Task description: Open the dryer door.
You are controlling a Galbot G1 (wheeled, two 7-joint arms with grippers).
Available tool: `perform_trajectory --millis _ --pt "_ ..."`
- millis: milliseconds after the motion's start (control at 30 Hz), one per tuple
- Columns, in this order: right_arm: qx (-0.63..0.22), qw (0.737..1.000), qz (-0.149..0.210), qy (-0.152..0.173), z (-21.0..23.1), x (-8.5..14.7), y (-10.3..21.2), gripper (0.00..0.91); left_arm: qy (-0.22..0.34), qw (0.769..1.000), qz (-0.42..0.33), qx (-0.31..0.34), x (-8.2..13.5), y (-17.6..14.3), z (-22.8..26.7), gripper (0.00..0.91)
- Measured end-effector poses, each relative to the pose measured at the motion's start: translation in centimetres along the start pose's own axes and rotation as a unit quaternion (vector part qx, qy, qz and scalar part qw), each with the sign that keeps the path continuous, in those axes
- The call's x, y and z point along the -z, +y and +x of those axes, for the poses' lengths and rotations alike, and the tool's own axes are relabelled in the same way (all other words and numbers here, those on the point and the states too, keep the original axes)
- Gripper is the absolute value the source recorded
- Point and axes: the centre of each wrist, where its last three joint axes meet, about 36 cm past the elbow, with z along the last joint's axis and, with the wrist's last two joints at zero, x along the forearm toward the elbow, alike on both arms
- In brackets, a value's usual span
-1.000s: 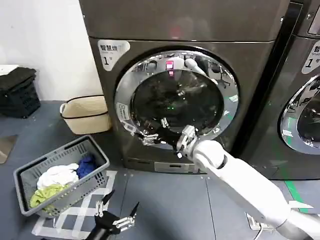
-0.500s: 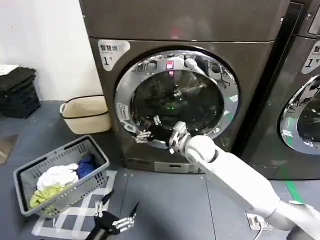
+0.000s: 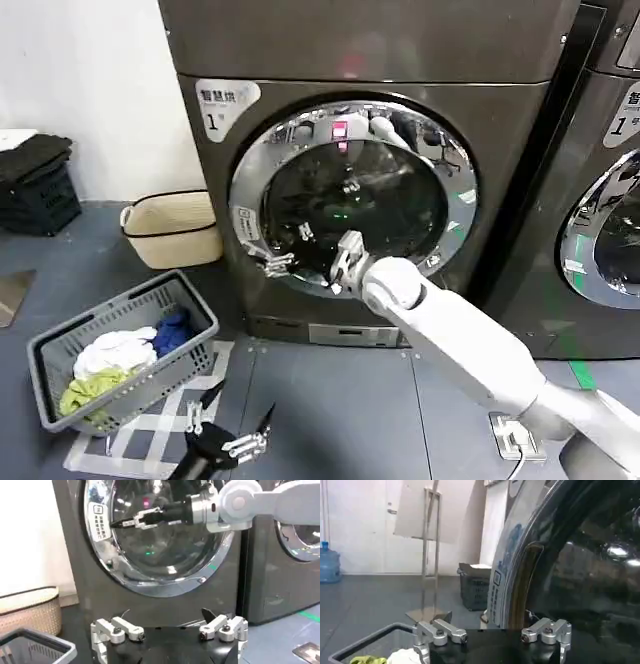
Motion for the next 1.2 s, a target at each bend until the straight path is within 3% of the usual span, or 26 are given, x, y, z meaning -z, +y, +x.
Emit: perform_trajectory --millis 567,1200 --pt "0.026 1.000 0.000 0.001 -1.8 0.6 -1.0 0.907 -0.002 1.000 0.001 0.002 0.2 0.0 0.1 0.907" --pt "0.078 0.997 0.006 -0.009 -2.2 1.5 0.2 0.907 -0.005 1.000 0.002 0.004 0.4 0.1 0.2 0.907"
